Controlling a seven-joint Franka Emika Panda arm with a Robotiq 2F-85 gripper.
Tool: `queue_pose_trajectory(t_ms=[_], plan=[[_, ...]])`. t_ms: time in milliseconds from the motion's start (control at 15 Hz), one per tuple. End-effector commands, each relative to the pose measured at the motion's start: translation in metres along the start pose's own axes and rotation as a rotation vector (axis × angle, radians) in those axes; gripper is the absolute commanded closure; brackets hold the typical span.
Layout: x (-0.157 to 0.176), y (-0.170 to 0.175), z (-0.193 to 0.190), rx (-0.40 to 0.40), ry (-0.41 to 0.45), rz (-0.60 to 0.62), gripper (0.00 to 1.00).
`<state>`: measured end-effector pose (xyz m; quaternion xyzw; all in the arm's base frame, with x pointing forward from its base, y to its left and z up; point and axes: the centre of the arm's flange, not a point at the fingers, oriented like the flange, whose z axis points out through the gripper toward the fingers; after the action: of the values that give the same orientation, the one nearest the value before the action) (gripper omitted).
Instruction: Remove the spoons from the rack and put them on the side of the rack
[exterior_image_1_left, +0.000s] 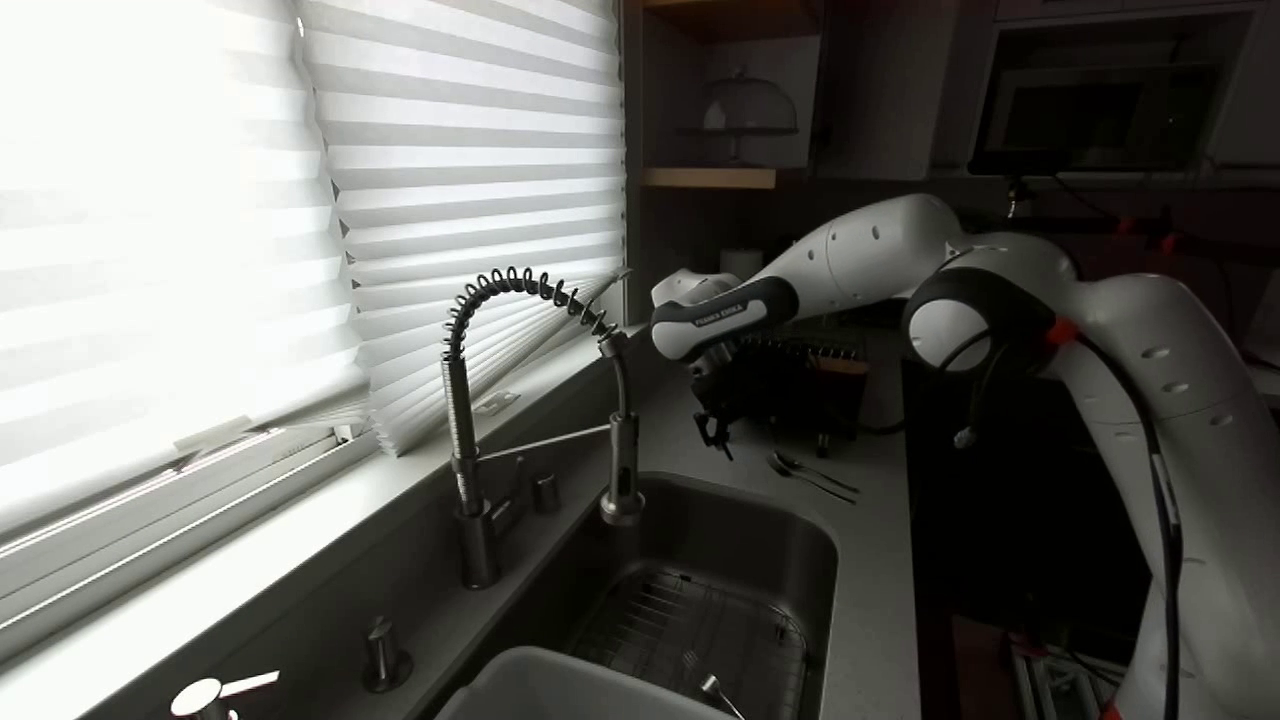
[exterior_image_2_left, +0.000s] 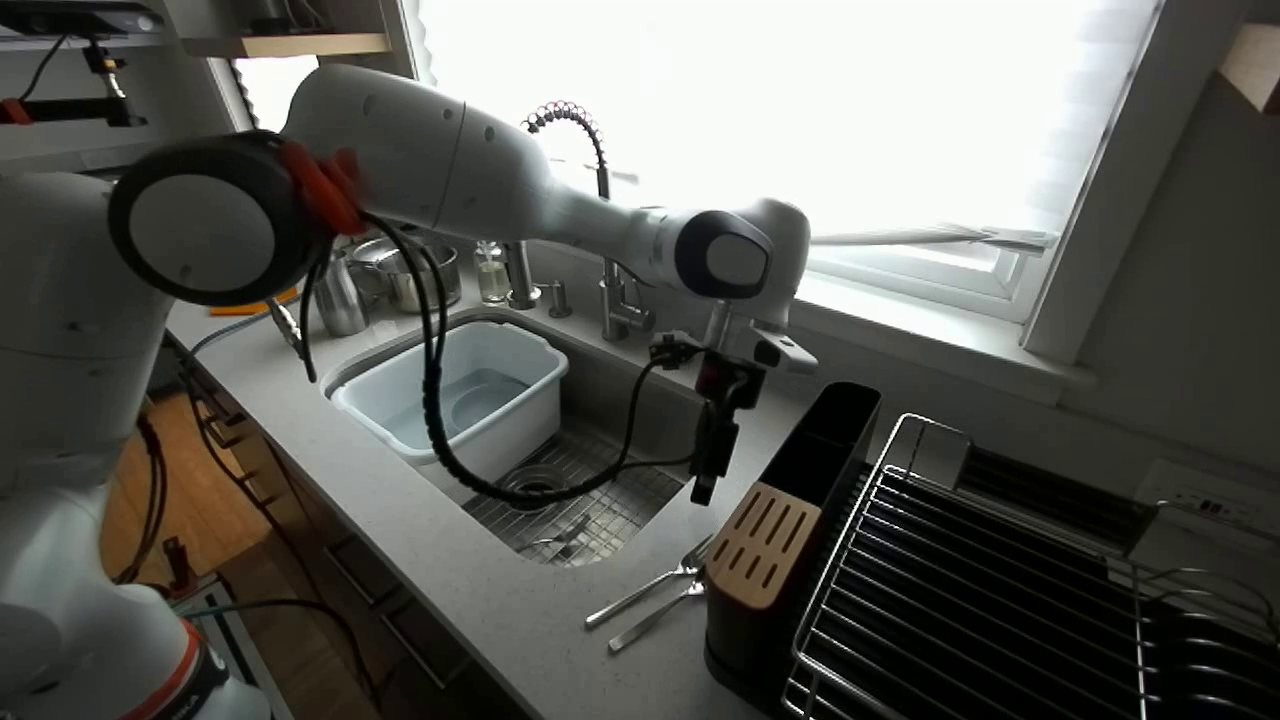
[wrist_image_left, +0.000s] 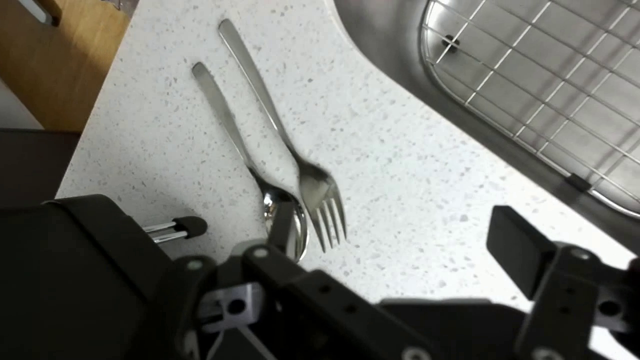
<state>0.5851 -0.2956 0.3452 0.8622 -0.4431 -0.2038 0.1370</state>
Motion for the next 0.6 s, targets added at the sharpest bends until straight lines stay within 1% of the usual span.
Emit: queue_pose_trajectory(t_ms=[0,67,133,200,400,533], plan=[[-0.034,0.018,-0.033,0.08,0.014,0.045,0.0],[-0.04,0.025,-0.043,0.086,0.047,0.052,0.0],[-0.047,0.033,-0.053,0.105,0.052,0.047,0.0],[-0.054,0.042,-0.063,0.118,0.075,0.034,0.0],[-0.067,0.072,-0.083,0.18,0.102,-0.022,0.0],[-0.077,0.092,-0.093,0.192,0.127,-0.073,0.0]])
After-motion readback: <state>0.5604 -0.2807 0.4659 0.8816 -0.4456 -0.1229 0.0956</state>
